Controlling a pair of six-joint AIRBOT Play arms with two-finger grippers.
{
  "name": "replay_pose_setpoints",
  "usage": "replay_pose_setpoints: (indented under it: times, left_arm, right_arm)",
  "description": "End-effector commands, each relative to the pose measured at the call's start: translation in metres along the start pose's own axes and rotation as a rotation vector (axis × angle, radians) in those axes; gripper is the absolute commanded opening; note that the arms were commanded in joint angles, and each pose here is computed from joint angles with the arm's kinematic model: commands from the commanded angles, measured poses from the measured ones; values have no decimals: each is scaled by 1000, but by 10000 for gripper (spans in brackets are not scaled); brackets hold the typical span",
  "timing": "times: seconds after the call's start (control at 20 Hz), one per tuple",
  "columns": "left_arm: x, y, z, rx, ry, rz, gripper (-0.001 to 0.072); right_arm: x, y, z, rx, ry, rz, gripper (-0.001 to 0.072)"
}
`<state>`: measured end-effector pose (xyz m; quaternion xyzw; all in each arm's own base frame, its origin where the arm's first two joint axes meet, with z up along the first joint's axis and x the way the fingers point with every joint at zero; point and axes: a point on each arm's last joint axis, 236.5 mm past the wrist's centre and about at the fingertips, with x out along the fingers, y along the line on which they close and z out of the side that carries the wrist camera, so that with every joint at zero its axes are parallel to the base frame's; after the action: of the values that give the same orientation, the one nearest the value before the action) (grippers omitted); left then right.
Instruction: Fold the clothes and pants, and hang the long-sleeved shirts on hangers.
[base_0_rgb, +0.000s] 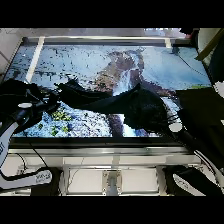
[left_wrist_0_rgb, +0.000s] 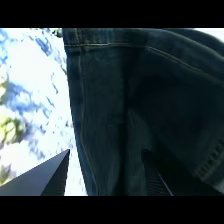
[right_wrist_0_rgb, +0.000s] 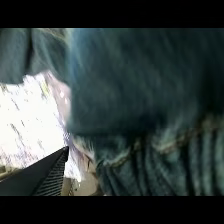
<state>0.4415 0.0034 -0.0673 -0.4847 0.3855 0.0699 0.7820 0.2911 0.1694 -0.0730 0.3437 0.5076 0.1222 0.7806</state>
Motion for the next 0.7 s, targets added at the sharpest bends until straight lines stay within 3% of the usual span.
replay_pose_setpoints:
  times: [0.0, 0.35, 0.45, 0.6, 0.65]
  left_arm:
    - [14, 6, 2, -6, 14, 16, 481]
    - [35, -1, 2, 17, 39, 17, 469]
    - [43, -4, 2, 24, 45, 17, 354]
    - [53, 2, -1, 16, 61, 29, 334]
    - [54, 3, -2, 15, 63, 31, 182]
  right_arm:
    - [3, 7, 12, -29, -17, -1, 615]
    - [3, 8, 12, -27, -15, -1, 613]
    - [3, 8, 12, -27, -15, 0, 613]
    - [3, 8, 12, -27, -15, -1, 613]
    - [3, 8, 12, -27, -15, -1, 612]
